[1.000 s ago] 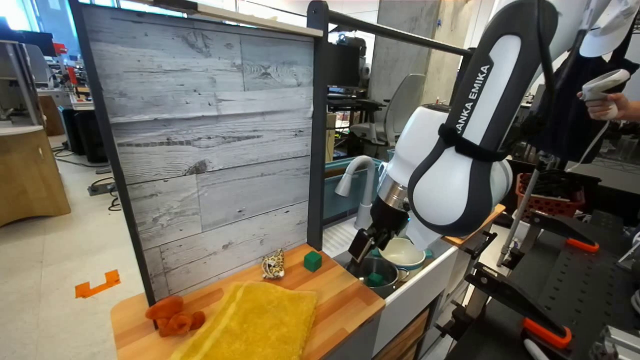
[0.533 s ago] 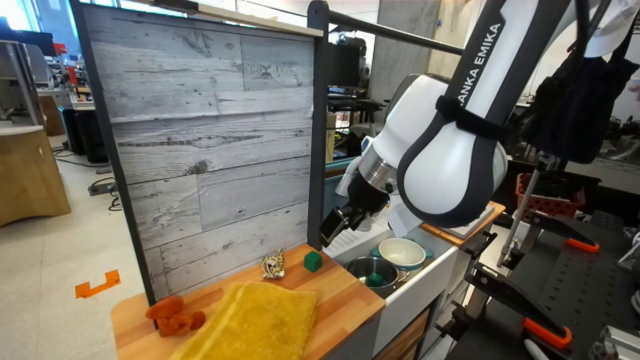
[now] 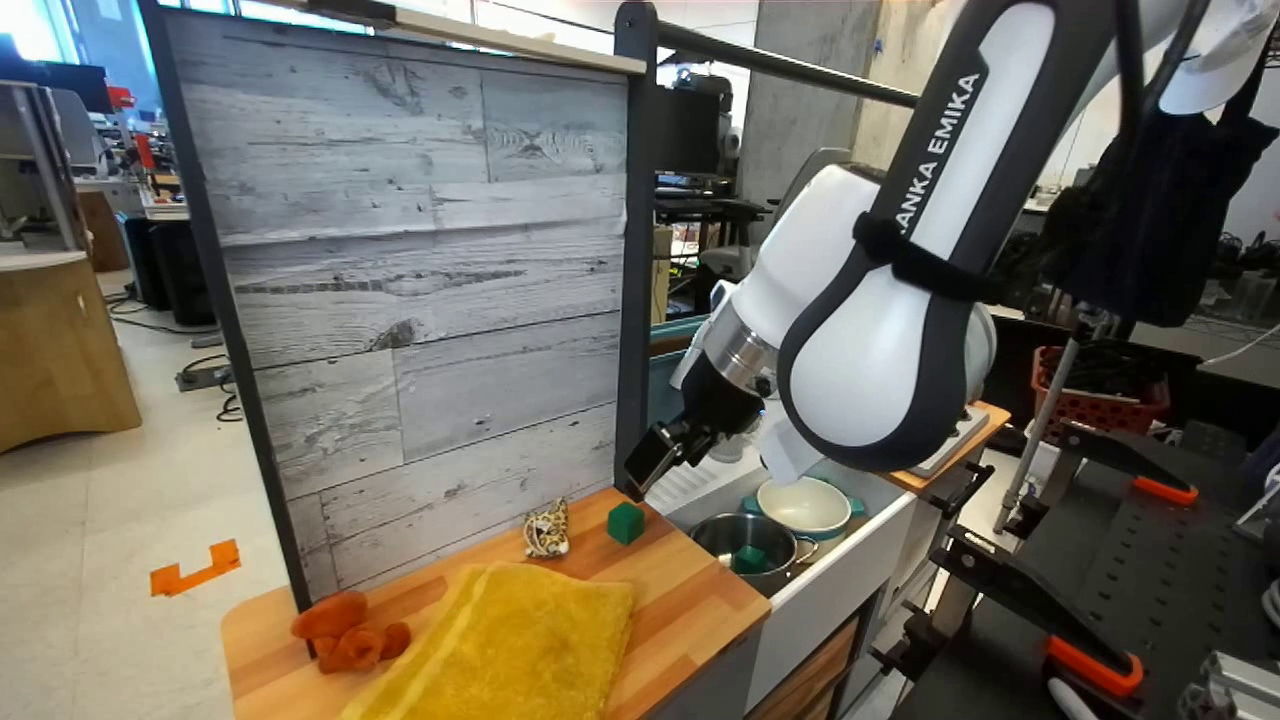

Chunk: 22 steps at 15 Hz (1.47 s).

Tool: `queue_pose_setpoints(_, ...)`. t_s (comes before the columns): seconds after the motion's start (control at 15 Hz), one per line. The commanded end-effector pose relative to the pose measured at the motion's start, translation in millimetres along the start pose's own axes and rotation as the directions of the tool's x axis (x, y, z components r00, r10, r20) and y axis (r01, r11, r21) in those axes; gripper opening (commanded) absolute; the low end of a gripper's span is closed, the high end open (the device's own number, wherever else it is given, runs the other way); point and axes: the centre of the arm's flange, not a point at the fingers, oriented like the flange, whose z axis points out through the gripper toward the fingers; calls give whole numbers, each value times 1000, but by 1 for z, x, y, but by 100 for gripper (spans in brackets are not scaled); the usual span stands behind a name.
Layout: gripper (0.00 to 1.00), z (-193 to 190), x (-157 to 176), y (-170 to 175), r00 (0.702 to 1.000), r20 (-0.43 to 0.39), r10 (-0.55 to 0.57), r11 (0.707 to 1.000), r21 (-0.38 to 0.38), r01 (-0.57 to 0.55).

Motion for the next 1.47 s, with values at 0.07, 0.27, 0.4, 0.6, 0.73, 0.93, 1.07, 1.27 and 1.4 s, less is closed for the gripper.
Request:
queue_pose_setpoints(0.07,100,27,27,-26,999,-43,-10,1000,9,11)
queue_pose_setpoints(0.27,100,42,30,-27,1000,8,6,1000,-21,-5)
queue_pose_setpoints(0.4,100,49,29,-21,999,37,25,998,-52,-23)
queue_pose_setpoints(0.6,100,57,30,-13,997,53,47,996,-74,-43)
queue_pose_setpoints(0.73,100,62,31,-12,998,46,52,996,-78,-48)
queue_pose_setpoints(0.93,100,71,32,-14,997,33,65,995,-79,-62)
queue_pose_setpoints(1.07,75,79,32,-16,996,43,78,994,-86,-74)
queue_pose_setpoints(1.27,63,90,32,-19,993,70,98,991,-96,-91)
queue_pose_setpoints(1.4,46,96,30,-23,991,84,108,990,-102,-99)
